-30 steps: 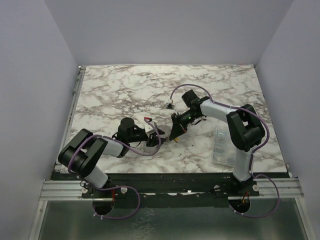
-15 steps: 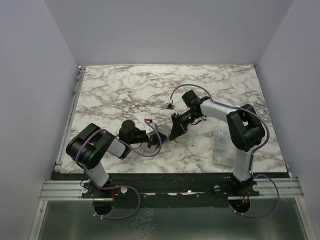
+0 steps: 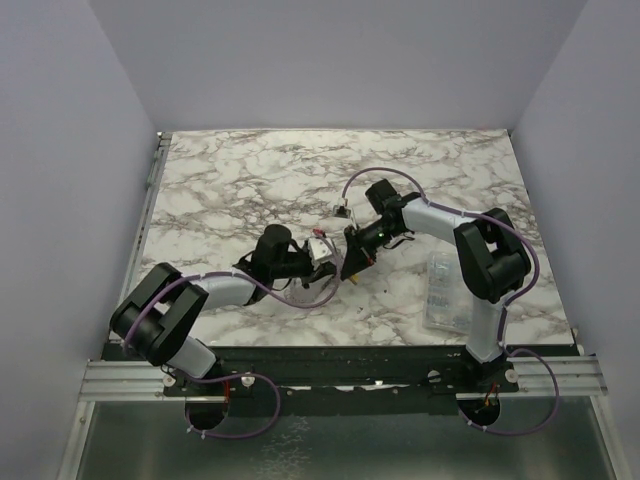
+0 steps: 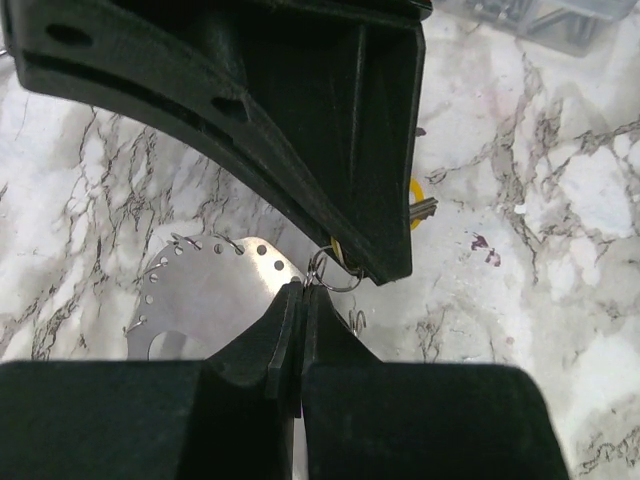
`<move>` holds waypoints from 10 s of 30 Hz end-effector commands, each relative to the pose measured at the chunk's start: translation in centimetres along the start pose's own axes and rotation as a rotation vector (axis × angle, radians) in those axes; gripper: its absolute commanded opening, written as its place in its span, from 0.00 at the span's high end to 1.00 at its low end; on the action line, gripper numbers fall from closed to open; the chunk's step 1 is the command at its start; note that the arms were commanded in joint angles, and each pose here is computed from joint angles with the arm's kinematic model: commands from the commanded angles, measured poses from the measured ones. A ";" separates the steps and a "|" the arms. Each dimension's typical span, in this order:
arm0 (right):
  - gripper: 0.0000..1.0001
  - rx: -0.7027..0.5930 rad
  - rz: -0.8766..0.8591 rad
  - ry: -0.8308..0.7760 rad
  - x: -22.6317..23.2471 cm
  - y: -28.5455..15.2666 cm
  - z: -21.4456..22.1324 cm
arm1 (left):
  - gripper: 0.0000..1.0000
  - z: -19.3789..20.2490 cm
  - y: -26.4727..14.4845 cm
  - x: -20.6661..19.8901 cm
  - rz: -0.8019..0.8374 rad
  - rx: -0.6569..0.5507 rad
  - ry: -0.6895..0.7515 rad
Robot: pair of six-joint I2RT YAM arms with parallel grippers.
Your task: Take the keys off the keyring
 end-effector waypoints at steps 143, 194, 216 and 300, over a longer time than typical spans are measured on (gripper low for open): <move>0.99 0.318 0.605 -0.860 8.3 -10.3 -8.7 | 0.05 -13.3 -17.3 8.2 -0.389 0.185 -0.122; 0.99 0.472 0.746 -2.519 18.4 -5.7 -9.7 | 0.05 -15.6 -18.1 6.3 0.024 0.263 0.092; 0.99 -0.006 0.759 -2.974 21.4 -3.3 -8.9 | 0.44 -16.5 -17.2 3.9 0.178 0.023 0.361; 0.99 -0.140 0.959 -3.007 20.1 -3.0 -7.5 | 1.00 -20.0 -11.0 0.9 0.113 -0.353 -0.843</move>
Point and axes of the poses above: each gripper's point midway between its finger pads, its own y axis out along the fingers, its own x axis along the line the jaws close on, z = x × y, the point moved 8 cm from there along -y, back along the fingers, and after that the axes turned 5 degrees about y, right-handed, at the moved point
